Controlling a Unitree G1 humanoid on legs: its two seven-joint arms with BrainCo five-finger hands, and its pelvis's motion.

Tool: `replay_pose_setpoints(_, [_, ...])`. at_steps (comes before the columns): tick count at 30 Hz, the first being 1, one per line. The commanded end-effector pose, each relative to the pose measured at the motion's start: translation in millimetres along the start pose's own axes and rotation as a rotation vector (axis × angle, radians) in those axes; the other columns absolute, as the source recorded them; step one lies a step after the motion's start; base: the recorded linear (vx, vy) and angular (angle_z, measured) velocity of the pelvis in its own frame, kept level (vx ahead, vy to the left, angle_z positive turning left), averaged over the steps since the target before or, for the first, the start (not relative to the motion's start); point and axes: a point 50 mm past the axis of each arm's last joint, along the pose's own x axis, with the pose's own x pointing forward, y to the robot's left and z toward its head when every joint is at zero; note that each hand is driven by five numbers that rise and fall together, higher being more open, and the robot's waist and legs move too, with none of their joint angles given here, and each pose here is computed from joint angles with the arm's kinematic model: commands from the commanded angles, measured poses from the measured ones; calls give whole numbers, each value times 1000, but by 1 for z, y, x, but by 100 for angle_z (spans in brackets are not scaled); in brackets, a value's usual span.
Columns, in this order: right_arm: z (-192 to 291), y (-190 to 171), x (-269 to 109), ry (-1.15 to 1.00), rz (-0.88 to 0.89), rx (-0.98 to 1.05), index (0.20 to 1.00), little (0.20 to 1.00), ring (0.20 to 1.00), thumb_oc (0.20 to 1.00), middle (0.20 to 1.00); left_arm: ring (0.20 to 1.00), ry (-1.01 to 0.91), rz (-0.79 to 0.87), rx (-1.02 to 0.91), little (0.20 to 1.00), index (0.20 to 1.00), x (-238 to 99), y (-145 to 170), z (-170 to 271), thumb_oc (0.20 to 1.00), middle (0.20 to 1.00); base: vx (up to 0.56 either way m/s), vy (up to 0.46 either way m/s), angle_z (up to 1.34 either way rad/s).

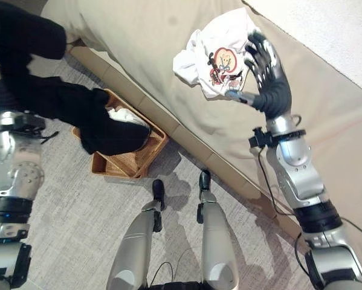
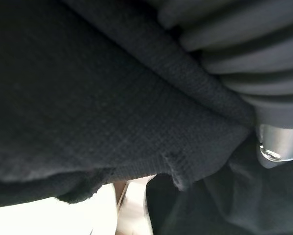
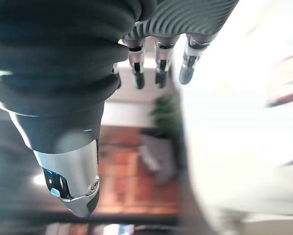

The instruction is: Pick up clothes into the bucket

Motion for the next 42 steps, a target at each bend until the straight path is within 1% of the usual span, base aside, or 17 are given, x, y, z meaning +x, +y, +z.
replay_pose_setpoints(1, [-8,-9,-12,7,-78,-51,1000,1000,1000,1000,1000,200,-287,38,240,200,200,15,6,55,200,200,-2,6,4])
replay_pose_setpoints(2, [-13,-12,-17,30,-90,-67,1000,1000,1000,1000,1000,200,-331,43,301,200,200,16,8,64,200,200,0,15,4])
replay_pose_setpoints(3, [-32,-14,-32,110,-125,-77,1000,1000,1000,1000,1000,200,-403,57,403,200,200,15,5,75,200,200,0,0,0])
replay_pose_setpoints(8, [-56,-15,-49,221,-154,-83,1000,1000,1000,1000,1000,200,-395,61,474,200,200,20,7,73,200,200,0,33,4])
replay_pose_setpoints(11, [-73,-14,-61,301,-162,-103,1000,1000,1000,1000,1000,200,-347,52,534,200,200,28,9,68,200,200,-4,31,2])
replay_pose_setpoints(19, [-100,-15,-83,432,-197,-171,1000,1000,1000,1000,1000,200,-337,96,493,200,200,37,6,63,200,200,0,28,2])
replay_pose_setpoints(22, [-114,-14,-99,520,-188,-222,1000,1000,1000,1000,1000,200,-331,112,450,200,200,38,5,61,200,200,0,0,0])
replay_pose_setpoints(24, [-126,-13,-113,596,-178,-259,1000,1000,1000,1000,1000,200,-328,109,463,200,200,41,3,60,200,200,9,17,-1])
replay_pose_setpoints(27, [-133,-11,-121,639,-173,-276,1000,1000,1000,1000,1000,200,-306,106,461,200,200,40,3,55,200,200,4,4,1])
replay_pose_setpoints(31, [-138,-7,-127,659,-178,-272,1000,1000,1000,1000,1000,200,-262,107,540,200,200,38,5,43,200,200,61,9,-5])
replay_pose_setpoints(34, [-134,-4,-123,629,-177,-264,1000,1000,1000,1000,1000,200,-206,120,597,200,200,34,10,29,200,200,0,0,0])
replay_pose_setpoints(35, [-132,-3,-119,610,-176,-259,1000,1000,1000,1000,1000,200,-159,125,604,200,200,32,13,18,200,200,0,0,0])
replay_pose_setpoints(37, [-130,-3,-117,598,-180,-257,1000,1000,1000,1000,1000,200,-135,124,610,200,200,31,13,13,200,200,0,0,0])
replay_pose_setpoints(38, [-128,-2,-114,583,-178,-252,1000,1000,1000,1000,1000,451,-90,129,609,451,451,29,15,2,451,451,0,0,0])
replay_pose_setpoints(39, [-126,-3,-111,572,-180,-252,1000,1000,1000,1000,1000,1000,-72,131,598,1000,1000,28,15,-2,1000,1000,0,0,0])
replay_pose_setpoints(41, [-122,-2,-106,543,-179,-249,1000,1000,1000,1000,1000,1000,-15,150,624,1000,1000,27,19,-13,1000,1000,0,0,0])
replay_pose_setpoints(42, [-117,-3,-100,514,-184,-247,1000,1000,1000,1000,1000,1000,9,149,642,1000,1000,29,15,-19,1000,1000,0,0,0])
